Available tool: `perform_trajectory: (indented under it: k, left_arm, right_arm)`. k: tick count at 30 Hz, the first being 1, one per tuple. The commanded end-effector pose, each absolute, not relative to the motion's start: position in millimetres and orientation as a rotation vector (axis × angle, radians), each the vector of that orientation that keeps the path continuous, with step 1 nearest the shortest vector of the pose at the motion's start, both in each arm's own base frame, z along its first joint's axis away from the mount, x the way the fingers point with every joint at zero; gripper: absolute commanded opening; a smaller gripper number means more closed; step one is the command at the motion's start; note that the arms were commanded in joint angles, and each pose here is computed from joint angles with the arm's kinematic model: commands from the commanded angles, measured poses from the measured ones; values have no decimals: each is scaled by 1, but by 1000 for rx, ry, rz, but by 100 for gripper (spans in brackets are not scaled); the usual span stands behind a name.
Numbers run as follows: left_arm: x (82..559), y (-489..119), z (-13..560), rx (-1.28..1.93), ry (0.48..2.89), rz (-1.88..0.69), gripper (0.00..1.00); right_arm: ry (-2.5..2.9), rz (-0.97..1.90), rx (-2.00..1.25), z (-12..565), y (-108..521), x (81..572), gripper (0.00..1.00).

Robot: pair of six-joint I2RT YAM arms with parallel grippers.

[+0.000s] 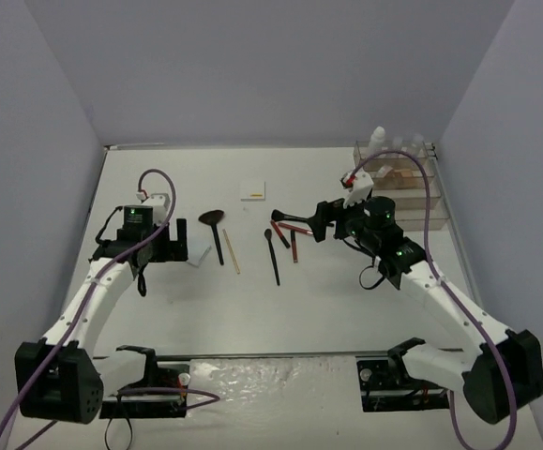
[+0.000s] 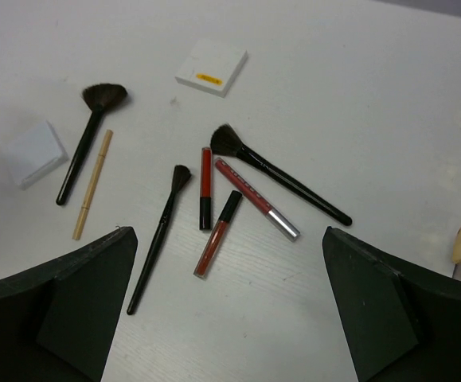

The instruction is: Organize the makeup

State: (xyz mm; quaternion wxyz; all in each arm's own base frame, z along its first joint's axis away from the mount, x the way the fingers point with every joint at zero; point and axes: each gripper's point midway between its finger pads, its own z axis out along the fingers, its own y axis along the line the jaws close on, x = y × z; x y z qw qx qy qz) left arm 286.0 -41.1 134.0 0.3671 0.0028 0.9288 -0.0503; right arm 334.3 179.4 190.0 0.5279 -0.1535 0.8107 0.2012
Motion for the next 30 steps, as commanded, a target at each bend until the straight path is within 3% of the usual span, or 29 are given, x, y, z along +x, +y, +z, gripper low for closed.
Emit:
perform_trajectory:
  k: [1, 9, 30]
  left_arm:
    - [322, -62, 137, 88, 2370, -242, 97]
    - [359, -67, 105, 232, 2475, -181, 97]
    - [356, -83, 35, 468, 2710, -151, 97]
  right_arm:
    - [1764, 516, -339, 235, 175, 323, 100]
    - [1706, 558, -315, 235, 169, 301, 100]
    - [1711, 539, -319, 227, 165, 298, 100]
